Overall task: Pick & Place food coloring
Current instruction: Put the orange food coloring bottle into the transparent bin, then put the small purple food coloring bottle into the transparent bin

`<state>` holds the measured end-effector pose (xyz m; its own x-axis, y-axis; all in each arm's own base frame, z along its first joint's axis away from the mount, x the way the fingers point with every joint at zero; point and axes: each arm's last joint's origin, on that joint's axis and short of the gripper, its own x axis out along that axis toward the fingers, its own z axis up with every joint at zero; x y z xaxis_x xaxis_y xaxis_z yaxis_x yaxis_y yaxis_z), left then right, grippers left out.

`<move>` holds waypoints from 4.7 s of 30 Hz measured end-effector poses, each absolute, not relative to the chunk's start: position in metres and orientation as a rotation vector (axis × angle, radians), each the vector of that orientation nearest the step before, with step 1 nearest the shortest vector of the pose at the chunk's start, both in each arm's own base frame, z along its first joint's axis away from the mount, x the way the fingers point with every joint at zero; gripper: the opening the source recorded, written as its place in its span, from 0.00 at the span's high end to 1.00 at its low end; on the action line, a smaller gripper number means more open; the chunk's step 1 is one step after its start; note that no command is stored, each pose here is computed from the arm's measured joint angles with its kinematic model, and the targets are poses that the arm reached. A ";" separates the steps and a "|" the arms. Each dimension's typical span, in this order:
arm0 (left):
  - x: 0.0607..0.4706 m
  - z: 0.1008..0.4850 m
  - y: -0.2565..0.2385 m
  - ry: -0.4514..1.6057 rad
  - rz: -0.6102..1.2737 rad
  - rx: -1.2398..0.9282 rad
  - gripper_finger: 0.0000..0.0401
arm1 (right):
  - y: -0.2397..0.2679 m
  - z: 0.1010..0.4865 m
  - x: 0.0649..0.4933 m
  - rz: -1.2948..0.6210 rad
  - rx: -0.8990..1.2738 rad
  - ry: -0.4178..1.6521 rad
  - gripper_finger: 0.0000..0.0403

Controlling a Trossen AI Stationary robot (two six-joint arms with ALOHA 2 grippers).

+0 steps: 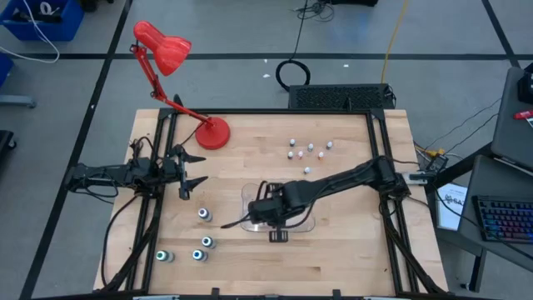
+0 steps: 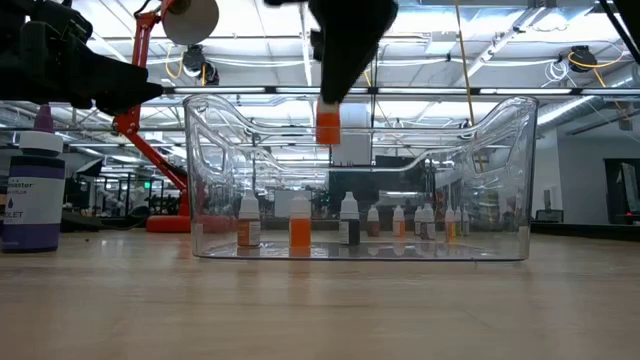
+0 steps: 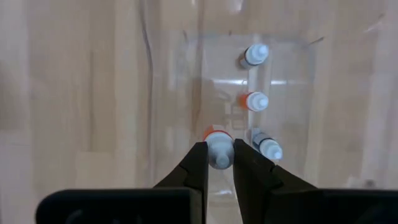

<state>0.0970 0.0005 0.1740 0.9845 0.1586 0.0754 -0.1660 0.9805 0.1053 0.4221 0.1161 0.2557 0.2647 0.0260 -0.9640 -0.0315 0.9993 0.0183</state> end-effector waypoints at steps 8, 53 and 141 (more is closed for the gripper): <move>0.097 0.174 0.000 -0.067 0.164 0.112 0.24 | 0.119 0.230 0.434 0.092 -0.072 1.326 0.91; 0.097 0.174 0.000 -0.067 0.163 0.112 0.24 | 0.114 0.175 0.437 0.177 0.002 1.263 0.61; 0.097 0.174 0.000 -0.066 0.164 0.112 0.24 | -0.070 0.178 0.273 -0.246 0.239 1.139 0.59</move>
